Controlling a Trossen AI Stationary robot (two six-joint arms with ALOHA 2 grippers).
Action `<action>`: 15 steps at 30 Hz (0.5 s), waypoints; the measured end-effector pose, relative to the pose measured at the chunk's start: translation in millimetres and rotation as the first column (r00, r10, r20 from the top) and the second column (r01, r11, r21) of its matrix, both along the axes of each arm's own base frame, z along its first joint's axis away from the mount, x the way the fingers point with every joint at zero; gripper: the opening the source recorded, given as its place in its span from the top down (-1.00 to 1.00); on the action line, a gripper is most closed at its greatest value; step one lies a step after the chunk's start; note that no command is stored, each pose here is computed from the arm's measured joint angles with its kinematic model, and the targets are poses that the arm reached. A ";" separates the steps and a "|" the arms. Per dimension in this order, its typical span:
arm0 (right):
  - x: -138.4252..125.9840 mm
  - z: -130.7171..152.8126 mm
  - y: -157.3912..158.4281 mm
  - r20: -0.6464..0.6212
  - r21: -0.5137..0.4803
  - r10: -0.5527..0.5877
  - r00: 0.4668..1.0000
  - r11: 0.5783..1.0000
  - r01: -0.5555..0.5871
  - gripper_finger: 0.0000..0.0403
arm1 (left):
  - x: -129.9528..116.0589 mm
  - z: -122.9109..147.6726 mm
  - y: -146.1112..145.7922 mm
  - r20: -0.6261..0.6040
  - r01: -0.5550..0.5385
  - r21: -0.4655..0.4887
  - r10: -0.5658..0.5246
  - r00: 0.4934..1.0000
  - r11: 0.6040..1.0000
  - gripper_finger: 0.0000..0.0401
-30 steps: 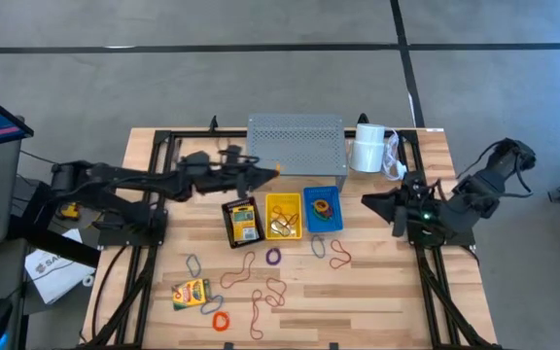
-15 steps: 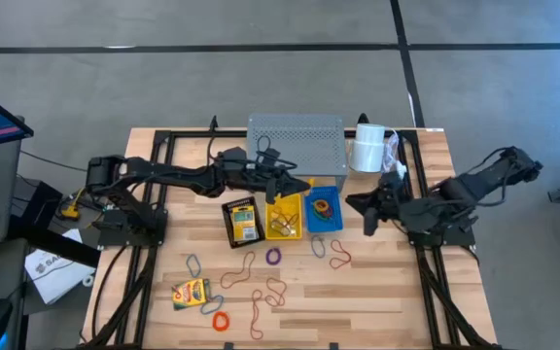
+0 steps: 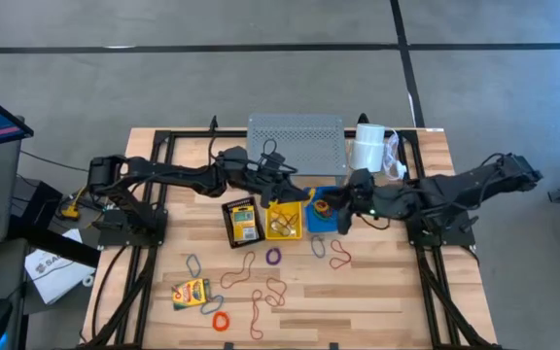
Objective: Pick & Place Office Desk Supplies
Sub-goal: Put the yellow spring keychain into the blue basket
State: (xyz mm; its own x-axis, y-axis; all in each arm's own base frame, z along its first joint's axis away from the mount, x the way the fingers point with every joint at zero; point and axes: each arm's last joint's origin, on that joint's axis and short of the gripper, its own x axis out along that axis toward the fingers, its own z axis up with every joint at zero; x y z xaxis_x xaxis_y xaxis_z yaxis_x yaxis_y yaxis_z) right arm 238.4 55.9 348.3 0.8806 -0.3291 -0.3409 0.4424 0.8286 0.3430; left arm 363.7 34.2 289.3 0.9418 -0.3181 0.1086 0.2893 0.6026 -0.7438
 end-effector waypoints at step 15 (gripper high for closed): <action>24.6 -2.6 -6.1 0.064 0.036 0.083 0.995 0.996 -0.085 -0.17 | -12.9 19.9 -10.9 0.039 0.124 0.023 -0.124 0.991 0.992 0.99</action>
State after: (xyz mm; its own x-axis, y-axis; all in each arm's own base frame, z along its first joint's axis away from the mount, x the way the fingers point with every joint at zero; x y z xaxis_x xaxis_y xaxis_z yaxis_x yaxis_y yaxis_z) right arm 263.1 49.7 345.7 0.9245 -0.2407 -0.2954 0.3486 0.8474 0.4005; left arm 350.8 23.2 309.2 0.8900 -0.4347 0.1380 0.3923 0.5755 -0.7176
